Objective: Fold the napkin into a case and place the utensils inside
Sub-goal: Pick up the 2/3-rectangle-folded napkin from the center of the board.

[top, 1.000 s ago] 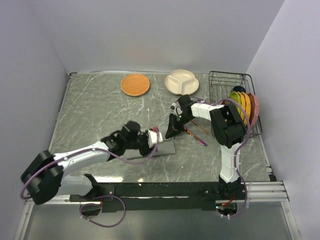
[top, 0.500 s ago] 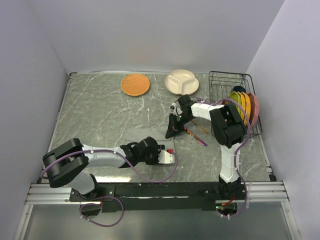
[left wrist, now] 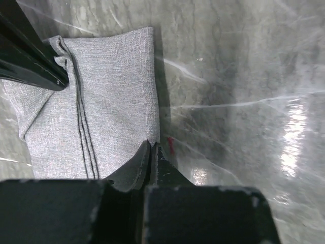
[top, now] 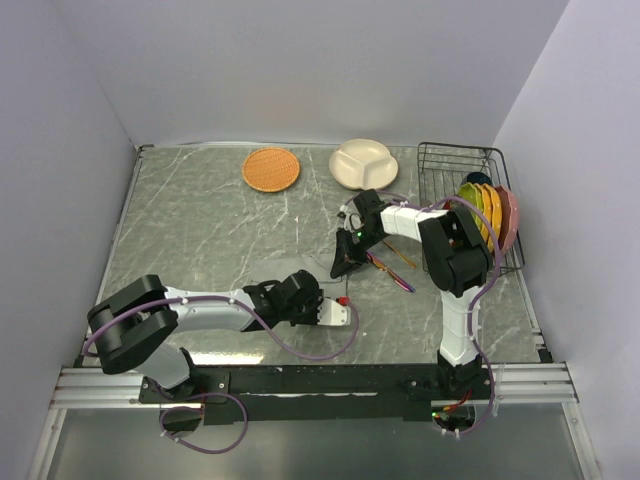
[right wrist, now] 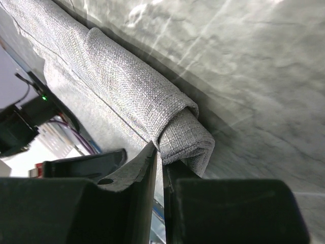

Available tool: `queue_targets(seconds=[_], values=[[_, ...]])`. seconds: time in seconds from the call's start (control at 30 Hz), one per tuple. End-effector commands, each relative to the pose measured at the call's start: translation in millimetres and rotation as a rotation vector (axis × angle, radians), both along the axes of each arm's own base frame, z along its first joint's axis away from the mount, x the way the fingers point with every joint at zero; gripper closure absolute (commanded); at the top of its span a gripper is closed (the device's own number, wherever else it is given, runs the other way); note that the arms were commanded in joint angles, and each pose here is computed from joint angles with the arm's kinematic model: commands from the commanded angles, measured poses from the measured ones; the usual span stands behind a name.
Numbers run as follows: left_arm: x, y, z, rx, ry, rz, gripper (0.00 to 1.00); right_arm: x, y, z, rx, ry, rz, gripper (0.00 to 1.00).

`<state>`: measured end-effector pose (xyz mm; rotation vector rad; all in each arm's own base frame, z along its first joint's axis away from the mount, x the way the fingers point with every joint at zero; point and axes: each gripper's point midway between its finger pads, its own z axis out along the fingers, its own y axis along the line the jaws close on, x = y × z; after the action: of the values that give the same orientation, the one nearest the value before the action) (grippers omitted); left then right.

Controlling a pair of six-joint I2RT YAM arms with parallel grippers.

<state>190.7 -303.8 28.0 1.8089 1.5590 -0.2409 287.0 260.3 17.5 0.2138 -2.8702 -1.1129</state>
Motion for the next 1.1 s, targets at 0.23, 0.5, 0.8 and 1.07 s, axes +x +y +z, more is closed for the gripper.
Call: queue_targets(seconds=[0.23, 0.5, 0.8, 1.07], values=[[-8.7, 17.2, -13.3, 0.073, 0.149, 0.023, 0.77, 1.5, -31.4, -40.3, -0.222, -0.082, 0.057, 0.83], [-11.2, 17.0, -29.9, 0.126, 0.179, 0.009, 0.59, 2.7, -33.2, -41.5, -0.235, -0.084, 0.067, 0.83], [-17.6, 22.0, -36.3, 0.190, 0.263, -0.016, 0.99, 4.9, -37.3, -37.4, -0.245, -0.116, 0.103, 0.83], [-24.2, 13.4, 9.8, 0.075, 0.413, -0.071, 0.99, 3.3, -33.7, -27.2, -0.226, -0.175, 0.160, 0.82]])
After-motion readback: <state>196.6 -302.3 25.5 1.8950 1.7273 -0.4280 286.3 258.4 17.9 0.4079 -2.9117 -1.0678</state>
